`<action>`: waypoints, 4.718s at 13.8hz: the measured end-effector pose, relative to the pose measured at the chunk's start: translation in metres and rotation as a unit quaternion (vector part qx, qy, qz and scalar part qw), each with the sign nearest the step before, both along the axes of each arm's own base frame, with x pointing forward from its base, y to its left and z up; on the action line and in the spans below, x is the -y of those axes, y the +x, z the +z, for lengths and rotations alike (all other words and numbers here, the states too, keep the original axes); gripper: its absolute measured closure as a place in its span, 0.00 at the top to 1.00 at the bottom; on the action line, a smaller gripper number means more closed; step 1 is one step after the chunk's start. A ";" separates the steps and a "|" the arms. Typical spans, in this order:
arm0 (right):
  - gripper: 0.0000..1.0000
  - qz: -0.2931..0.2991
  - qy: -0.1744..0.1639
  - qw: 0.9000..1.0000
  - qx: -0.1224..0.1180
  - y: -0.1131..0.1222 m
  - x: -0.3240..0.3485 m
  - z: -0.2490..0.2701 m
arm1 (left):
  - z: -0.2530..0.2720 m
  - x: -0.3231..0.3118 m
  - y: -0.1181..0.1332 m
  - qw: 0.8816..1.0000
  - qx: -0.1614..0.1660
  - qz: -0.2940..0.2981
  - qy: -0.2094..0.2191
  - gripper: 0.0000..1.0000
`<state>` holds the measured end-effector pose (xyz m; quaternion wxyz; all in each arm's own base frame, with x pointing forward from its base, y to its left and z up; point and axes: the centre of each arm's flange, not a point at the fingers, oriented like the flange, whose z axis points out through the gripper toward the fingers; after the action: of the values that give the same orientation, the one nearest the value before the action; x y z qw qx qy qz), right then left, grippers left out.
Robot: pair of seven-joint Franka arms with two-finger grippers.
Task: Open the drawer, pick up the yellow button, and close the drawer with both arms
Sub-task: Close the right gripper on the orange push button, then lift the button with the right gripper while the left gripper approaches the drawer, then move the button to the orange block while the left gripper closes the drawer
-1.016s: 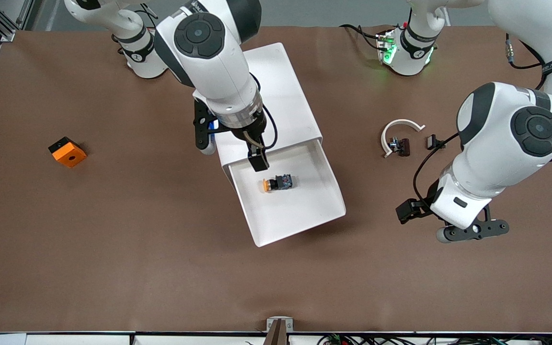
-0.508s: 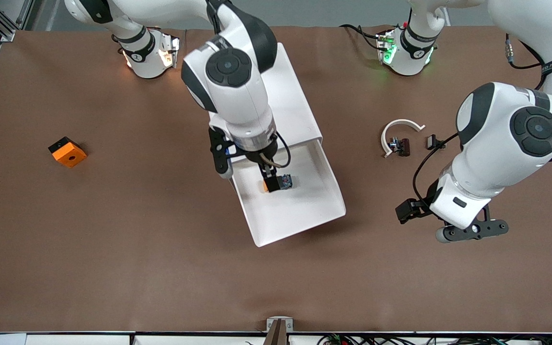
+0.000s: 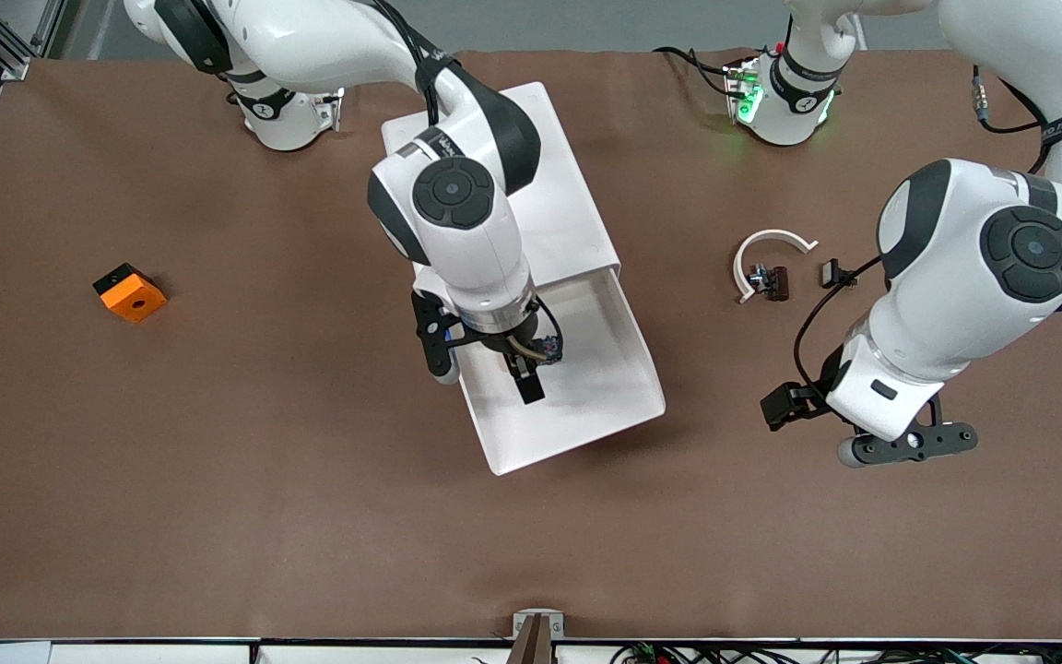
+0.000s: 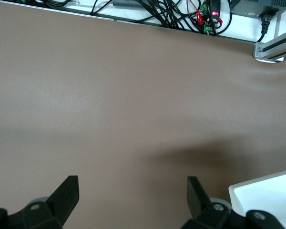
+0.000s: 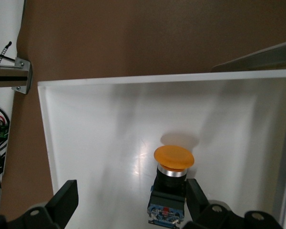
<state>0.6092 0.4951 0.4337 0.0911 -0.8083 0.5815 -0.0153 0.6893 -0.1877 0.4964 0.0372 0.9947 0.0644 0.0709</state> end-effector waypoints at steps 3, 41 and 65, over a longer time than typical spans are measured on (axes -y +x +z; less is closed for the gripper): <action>1.00 0.014 -0.007 1.000 -0.021 -0.010 -0.018 -0.035 | -0.001 0.000 0.000 1.000 -0.001 0.000 0.000 1.00; 0.41 0.425 0.041 0.900 -0.089 -0.060 0.194 0.228 | -0.109 0.096 0.027 0.992 0.079 0.047 -0.089 0.89; 0.41 0.645 -0.090 0.759 0.014 -0.128 0.614 -0.082 | -0.135 0.213 -0.024 0.982 0.050 0.117 -0.138 0.01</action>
<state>0.4816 -0.1193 0.3518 0.0142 -0.9963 -0.0825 -0.0169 0.6649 -0.4002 0.3619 0.1688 0.9607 0.1878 0.1150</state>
